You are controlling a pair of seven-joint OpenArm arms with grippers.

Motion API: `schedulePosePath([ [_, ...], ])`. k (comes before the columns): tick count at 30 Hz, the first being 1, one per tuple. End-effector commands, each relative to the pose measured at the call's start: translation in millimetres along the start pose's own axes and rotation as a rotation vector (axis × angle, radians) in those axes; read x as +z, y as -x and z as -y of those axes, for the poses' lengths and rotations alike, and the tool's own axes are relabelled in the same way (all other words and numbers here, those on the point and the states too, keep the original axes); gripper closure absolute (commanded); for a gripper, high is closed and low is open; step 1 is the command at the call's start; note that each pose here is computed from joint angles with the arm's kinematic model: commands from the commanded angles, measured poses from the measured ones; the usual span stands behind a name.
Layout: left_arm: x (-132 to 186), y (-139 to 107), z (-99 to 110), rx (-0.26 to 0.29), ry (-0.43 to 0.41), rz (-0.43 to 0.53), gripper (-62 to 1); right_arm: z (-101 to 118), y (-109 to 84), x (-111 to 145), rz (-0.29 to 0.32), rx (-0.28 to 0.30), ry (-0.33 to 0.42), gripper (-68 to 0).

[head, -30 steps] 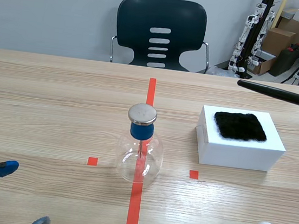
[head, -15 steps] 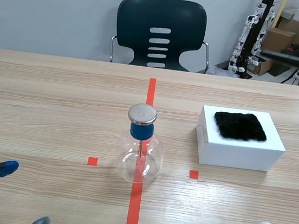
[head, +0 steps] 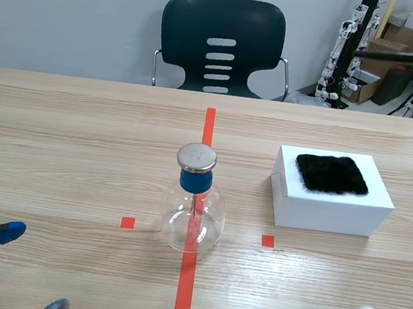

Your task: Do the electroscope experiment. rub the rod on the fur

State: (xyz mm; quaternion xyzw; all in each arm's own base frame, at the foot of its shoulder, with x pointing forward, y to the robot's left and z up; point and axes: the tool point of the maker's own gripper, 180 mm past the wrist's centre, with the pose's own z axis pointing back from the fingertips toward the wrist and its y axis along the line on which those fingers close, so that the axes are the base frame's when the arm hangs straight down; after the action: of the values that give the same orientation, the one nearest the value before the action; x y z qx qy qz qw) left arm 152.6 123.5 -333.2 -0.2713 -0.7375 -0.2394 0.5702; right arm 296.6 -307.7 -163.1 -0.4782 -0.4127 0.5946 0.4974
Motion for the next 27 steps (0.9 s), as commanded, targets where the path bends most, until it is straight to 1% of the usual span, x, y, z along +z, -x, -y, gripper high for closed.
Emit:
schedulePosePath([
  [1, -2.0, -6.9, -4.0, -0.012, 0.000, 0.030, -62.3, 6.5, 4.1, -7.6, -0.001, 0.035, 0.038, -1.3],
  [5, -2.0, -7.0, -4.0, -0.012, 0.000, 0.030, -62.3, -17.1, 11.3, -22.3, 0.008, 0.090, 0.008, -1.3],
  [8, -2.0, -6.9, -4.0, -0.012, 0.000, 0.030, -62.3, -34.8, 16.6, -28.0, 0.011, 0.128, 0.004, -1.3],
  [11, -2.0, -7.0, -4.0, -0.012, 0.000, 0.030, -62.3, -57.2, 19.6, -30.1, 0.022, 0.161, -0.035, -1.3],
  [13, -2.0, -6.9, -4.0, -0.012, 0.000, 0.030, -62.3, -67.8, 21.4, -32.1, 0.022, 0.185, -0.059, -1.3],
  [19, -2.0, -7.0, -4.0, -0.012, 0.000, 0.030, -62.3, -72.2, 22.2, -37.7, 0.032, 0.294, -0.044, -1.3],
  [23, -2.0, -7.0, -4.0, -0.012, 0.000, 0.030, -62.3, -76.2, 21.9, -40.0, 0.037, 0.356, -0.059, -1.3],
  [27, -2.0, -7.0, -4.0, -0.012, 0.000, 0.030, -62.3, -78.5, 21.1, -39.8, 0.045, 0.402, -0.069, -1.3],
])
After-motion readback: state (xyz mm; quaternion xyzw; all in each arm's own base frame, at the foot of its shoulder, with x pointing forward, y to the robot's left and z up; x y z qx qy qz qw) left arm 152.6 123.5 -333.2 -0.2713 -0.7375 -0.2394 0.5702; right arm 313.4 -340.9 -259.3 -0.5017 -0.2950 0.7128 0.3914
